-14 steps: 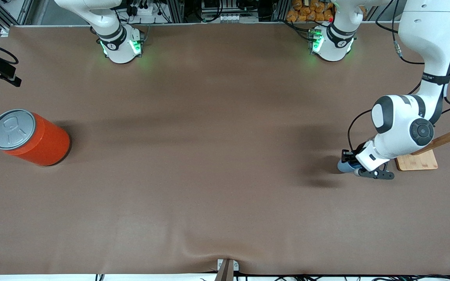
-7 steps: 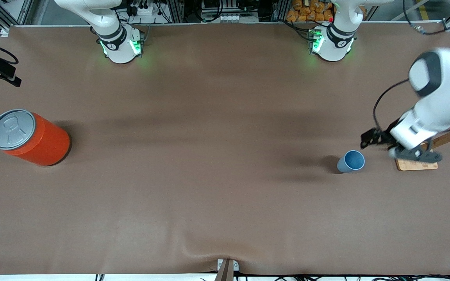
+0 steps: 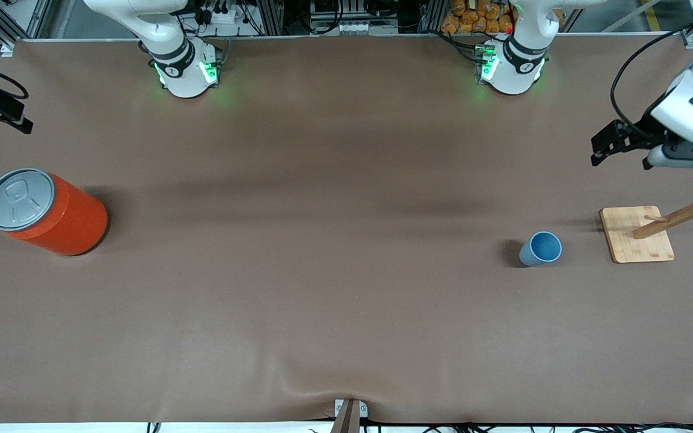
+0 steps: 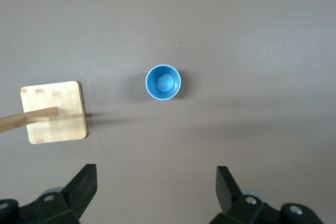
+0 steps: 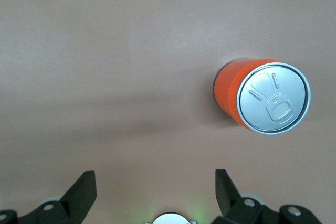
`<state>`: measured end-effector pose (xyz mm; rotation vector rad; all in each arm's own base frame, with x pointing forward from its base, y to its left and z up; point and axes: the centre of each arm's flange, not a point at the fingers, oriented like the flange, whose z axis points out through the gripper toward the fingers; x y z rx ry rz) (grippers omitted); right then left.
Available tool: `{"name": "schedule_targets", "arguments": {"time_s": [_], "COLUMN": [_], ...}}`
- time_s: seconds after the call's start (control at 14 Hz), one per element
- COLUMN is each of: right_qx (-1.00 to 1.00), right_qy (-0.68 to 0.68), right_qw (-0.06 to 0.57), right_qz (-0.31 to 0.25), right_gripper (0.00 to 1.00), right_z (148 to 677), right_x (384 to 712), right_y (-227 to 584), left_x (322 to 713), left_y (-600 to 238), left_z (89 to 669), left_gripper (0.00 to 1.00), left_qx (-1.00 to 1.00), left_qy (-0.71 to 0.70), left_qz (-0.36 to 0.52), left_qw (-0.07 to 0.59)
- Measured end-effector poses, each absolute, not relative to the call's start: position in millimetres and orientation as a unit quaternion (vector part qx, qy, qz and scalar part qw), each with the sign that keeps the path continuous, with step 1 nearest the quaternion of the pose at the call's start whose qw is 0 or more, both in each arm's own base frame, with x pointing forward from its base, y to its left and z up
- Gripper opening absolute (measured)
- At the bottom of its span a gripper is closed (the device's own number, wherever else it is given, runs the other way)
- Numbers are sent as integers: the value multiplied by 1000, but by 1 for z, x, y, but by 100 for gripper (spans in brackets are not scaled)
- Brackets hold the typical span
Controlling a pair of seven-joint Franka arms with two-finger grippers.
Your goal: Flip cup
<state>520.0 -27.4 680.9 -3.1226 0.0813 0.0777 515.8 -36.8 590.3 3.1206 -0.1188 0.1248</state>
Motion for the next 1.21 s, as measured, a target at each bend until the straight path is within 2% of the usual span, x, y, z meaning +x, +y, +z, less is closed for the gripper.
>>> {"name": "schedule_targets", "arguments": {"time_s": [0.5,1.21], "right_qx": [-999,-999], "right_qy": [26,24], "right_qw": [8,8], "right_qz": [25,25], "right_gripper": [100,100], "right_z": [681,681], "right_x": [520,520], "right_y": [-27,-25], "left_x": [501,505], "left_y": [-35,-35], "left_z": [627,655], "left_gripper": [100,100], "left_qx": [999,999], "left_qy": [-38,-42], "left_qz": [28,4], "left_qw": [6,-17]}}
